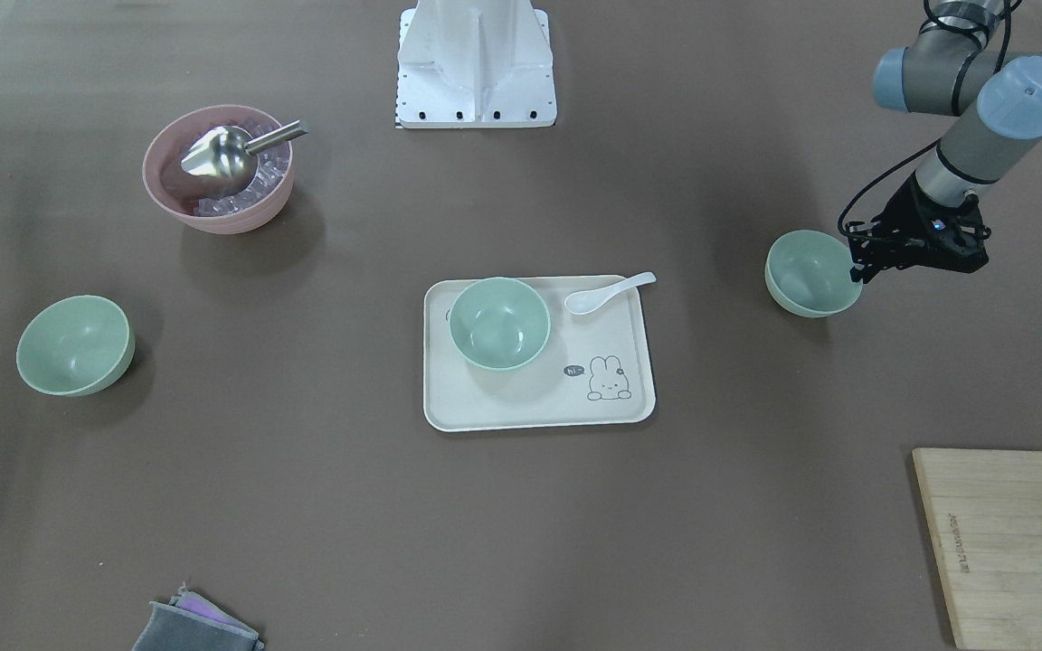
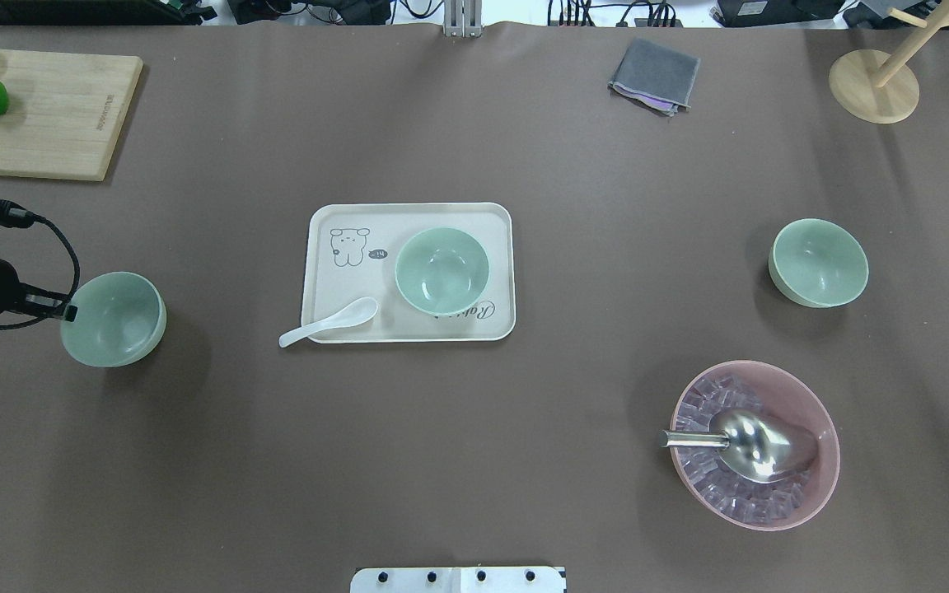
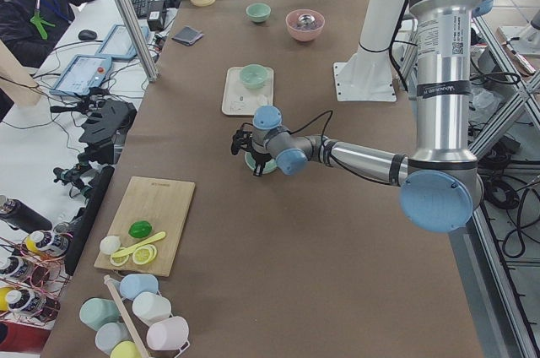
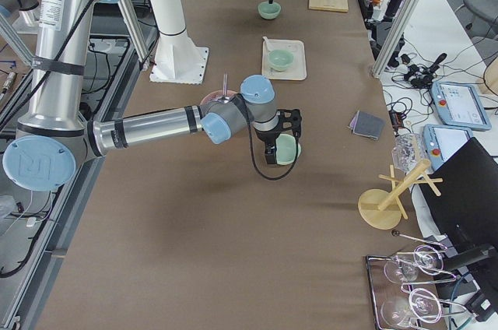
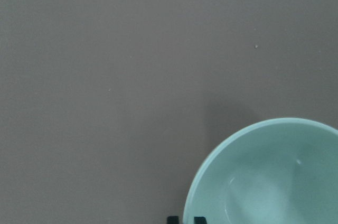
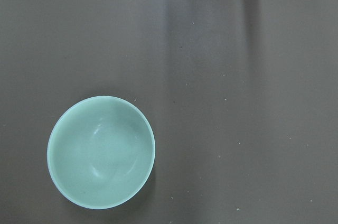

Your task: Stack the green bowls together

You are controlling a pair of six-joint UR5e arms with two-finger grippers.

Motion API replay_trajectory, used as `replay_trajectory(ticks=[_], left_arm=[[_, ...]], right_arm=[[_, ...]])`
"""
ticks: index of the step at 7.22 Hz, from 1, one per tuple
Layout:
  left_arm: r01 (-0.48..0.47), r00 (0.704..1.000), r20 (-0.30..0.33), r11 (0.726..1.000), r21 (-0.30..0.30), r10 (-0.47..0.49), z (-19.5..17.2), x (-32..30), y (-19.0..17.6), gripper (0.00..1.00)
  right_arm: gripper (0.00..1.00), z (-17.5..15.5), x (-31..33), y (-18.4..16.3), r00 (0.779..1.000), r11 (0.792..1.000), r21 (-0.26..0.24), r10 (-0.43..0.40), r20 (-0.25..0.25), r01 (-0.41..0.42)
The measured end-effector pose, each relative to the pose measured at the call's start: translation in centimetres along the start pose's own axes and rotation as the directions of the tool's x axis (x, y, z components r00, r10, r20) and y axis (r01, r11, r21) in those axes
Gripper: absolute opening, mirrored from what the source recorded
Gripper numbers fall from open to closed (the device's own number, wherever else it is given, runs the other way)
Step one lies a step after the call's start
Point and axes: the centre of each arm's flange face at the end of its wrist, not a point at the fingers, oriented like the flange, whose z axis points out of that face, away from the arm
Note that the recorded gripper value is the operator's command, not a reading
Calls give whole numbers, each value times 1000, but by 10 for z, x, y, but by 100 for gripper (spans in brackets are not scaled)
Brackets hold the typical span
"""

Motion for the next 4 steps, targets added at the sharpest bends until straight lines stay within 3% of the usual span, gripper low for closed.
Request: replay_trajectory(ticks=[1,4], left_arm=[[-2,1000,-1,1000,-1,2,1,1,0,0],[-10,1000,-12,1000,2,10,-3,8,-1,0]], right_arm=[[100,0,0,0,1000,1000,0,-1,0,1],[100,0,0,0,1000,1000,0,-1,0,1]])
